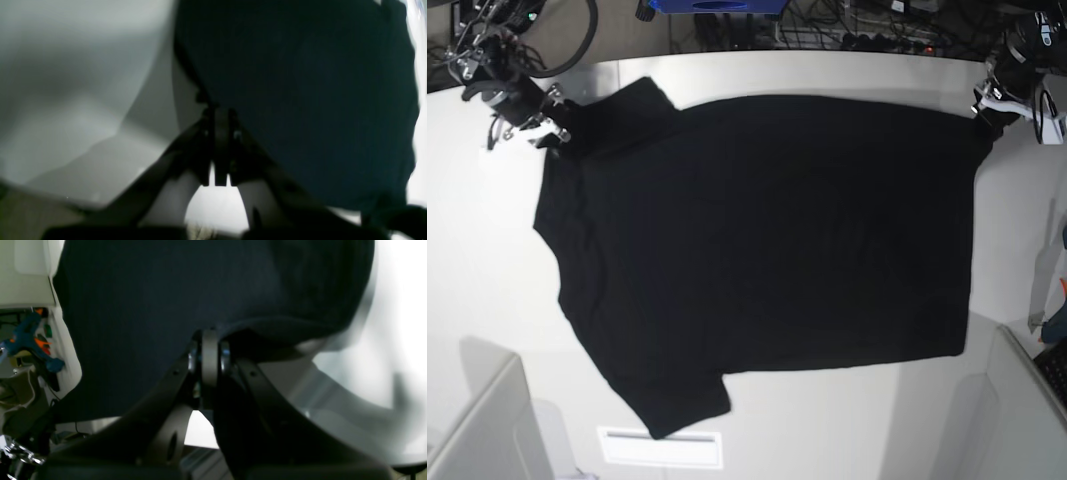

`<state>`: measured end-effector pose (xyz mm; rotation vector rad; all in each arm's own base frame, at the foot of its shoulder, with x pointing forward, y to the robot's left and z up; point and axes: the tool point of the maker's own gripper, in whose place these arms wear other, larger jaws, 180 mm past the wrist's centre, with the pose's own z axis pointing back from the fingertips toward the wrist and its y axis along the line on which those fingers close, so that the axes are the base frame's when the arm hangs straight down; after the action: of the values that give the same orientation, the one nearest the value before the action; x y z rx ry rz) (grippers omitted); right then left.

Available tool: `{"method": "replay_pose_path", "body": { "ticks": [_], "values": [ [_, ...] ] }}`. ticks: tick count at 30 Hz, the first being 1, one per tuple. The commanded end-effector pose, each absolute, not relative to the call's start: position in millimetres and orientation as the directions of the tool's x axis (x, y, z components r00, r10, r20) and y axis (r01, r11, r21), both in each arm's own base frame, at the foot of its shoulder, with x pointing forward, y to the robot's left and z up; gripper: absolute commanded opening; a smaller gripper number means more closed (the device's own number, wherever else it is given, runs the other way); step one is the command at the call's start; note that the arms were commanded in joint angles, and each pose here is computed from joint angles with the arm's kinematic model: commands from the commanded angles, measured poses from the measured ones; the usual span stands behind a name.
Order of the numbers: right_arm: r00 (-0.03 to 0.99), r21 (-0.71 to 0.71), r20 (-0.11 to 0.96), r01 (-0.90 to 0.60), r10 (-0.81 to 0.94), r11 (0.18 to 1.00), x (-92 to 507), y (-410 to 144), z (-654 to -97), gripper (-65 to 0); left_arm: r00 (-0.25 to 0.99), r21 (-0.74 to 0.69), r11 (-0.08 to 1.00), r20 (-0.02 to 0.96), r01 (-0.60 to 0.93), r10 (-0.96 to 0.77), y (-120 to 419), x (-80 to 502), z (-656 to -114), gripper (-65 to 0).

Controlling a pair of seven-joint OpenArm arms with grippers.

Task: Fold the T-shirt properly
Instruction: 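Lift the shirt by its shoulders with both grippers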

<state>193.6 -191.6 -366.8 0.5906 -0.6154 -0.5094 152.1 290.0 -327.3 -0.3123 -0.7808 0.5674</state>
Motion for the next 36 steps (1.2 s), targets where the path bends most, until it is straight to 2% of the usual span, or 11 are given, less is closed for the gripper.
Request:
{"method": "replay_pose_path", "body": {
  "ticks": [1,11,20,26,36],
  "values": [
    [0.685,0.651,0.422,0.227,-0.594,0.725,205,-194,-354,-65.0,0.574,-0.476,0.809,0.576,-0.345,0.583,289,153,-320,-65.0],
    [0.673,0.701,0.419,0.188,-0.61,0.688,263,-191,-335,-65.0,0.472,-0.573,0.735,0.568,-0.362,0.675,308,186,-288,-65.0],
    [0.671,0.684,0.413,0.218,-0.616,0.696,307,-200,-341,-65.0,0.456,-0.517,0.76,0.608,-0.394,0.65,315,208,-290,-65.0],
    [0.73,0.686,0.388,0.18,-0.563,0.705,335,-172,-350,-65.0,0.436,-0.505,0.755,0.617,-0.419,0.655,326,218,-294,-65.0],
    [0.71,0.688,0.383,0.207,-0.591,0.695,365,-175,-374,-65.0,0.485,-0.444,0.792,0.629,-0.419,0.608,319,249,-308,-65.0]
  ]
}}
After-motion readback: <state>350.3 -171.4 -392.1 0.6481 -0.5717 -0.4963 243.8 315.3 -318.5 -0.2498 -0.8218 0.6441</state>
